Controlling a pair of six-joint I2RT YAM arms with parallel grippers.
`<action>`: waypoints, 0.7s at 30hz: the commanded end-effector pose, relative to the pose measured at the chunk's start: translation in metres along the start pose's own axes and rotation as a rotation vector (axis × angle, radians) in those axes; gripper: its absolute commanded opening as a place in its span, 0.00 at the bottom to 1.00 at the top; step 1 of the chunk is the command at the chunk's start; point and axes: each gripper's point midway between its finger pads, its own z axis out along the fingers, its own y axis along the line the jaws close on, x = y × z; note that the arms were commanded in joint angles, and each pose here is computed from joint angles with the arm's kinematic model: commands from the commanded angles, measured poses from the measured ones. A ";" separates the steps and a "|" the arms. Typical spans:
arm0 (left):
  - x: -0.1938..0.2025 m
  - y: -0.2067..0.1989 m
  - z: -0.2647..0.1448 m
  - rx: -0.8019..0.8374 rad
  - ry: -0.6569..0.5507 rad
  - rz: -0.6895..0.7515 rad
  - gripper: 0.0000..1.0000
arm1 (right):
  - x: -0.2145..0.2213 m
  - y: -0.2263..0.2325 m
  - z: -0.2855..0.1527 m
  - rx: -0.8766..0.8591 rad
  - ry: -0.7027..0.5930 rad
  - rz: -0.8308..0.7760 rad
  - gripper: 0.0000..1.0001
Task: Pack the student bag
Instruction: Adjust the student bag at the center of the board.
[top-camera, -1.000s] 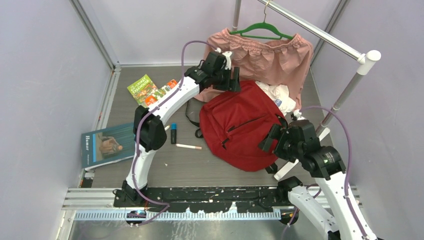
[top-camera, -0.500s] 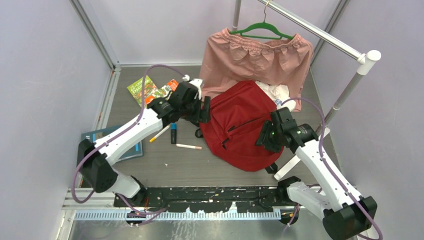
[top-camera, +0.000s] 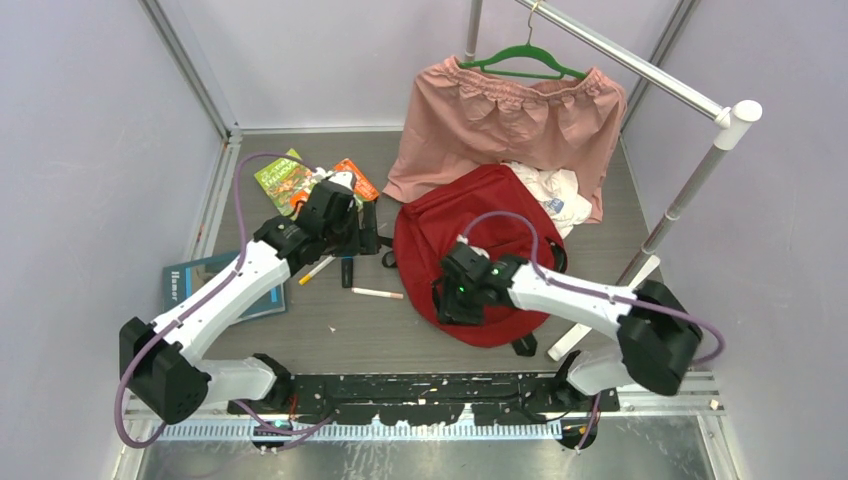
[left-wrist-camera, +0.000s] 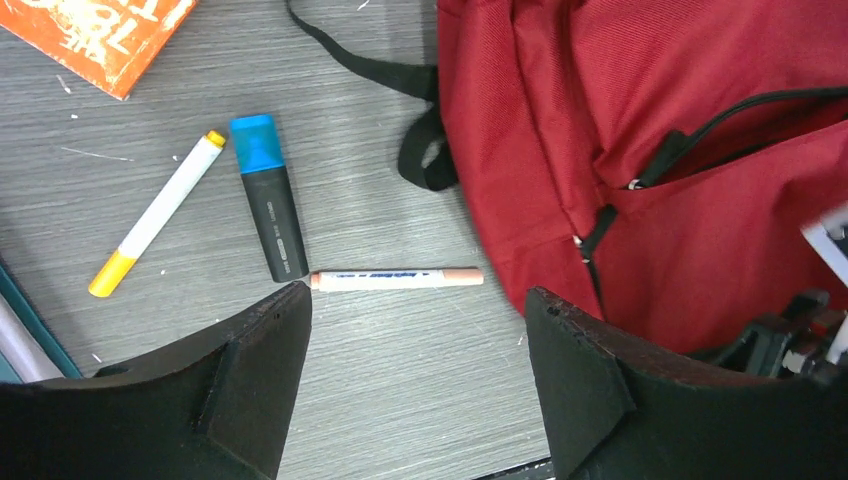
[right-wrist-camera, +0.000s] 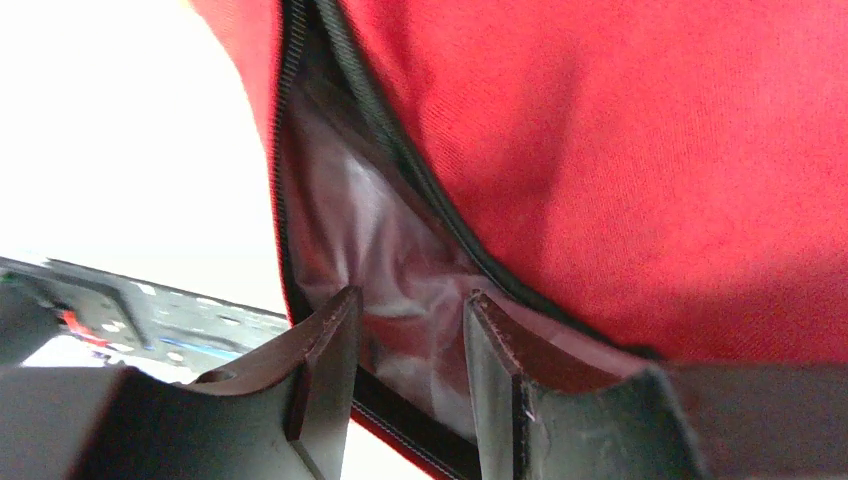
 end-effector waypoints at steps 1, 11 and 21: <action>-0.010 -0.003 -0.013 0.028 -0.044 -0.023 0.78 | -0.062 0.076 -0.032 -0.144 -0.180 -0.031 0.48; 0.030 -0.020 -0.026 0.187 0.073 0.046 0.67 | -0.096 -0.047 -0.094 0.213 -0.448 -0.017 0.74; 0.046 -0.035 -0.014 0.225 0.104 0.028 0.71 | -0.005 -0.016 -0.020 -0.048 -0.236 0.135 0.72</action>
